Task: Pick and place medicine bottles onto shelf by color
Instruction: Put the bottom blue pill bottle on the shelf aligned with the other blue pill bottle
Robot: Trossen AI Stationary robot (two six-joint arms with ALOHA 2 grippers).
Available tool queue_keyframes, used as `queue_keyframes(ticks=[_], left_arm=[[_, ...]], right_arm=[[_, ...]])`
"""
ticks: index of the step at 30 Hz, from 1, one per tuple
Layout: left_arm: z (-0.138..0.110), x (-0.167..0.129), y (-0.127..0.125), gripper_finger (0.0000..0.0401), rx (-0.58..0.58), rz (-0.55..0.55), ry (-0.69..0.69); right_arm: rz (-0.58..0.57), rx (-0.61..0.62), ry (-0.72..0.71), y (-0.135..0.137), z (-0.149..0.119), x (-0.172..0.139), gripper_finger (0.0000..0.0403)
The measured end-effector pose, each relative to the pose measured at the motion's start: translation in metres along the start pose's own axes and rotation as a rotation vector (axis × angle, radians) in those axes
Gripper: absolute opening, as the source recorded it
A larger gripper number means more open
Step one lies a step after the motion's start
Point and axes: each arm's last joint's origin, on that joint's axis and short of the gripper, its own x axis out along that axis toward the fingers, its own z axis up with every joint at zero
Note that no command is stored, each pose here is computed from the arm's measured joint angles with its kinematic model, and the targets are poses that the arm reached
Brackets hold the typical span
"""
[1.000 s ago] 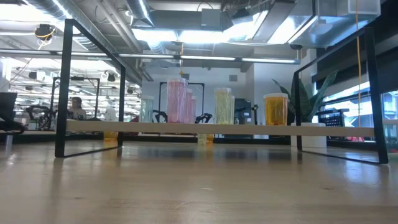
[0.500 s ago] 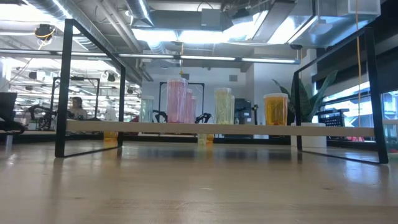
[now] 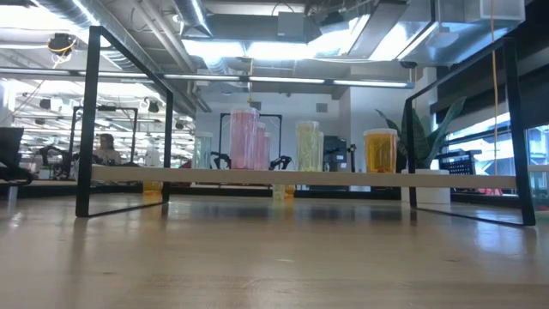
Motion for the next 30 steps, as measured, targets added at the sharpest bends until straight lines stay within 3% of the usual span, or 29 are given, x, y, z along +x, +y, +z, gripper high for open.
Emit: queue_keyframes(ticks=[3,8,17,30], left_arm=[[0.000,0.000,0.000,0.0186,0.021,0.000,0.000],[0.001,0.001,0.001,0.0186,0.019,0.003,0.001],[0.003,0.003,0.003,0.0185,0.010,0.011,0.004],[0.004,0.004,0.004,0.0186,0.006,0.013,0.005]], right_arm=[[0.039,0.087,0.088,-0.006,-0.004,0.007,0.0207],[0.052,0.188,0.111,-0.007,-0.010,0.032,0.0207],[-0.008,0.260,0.194,-0.012,-0.019,0.070,0.0207],[-0.042,0.332,0.261,-0.006,-0.028,0.088,0.0207]])
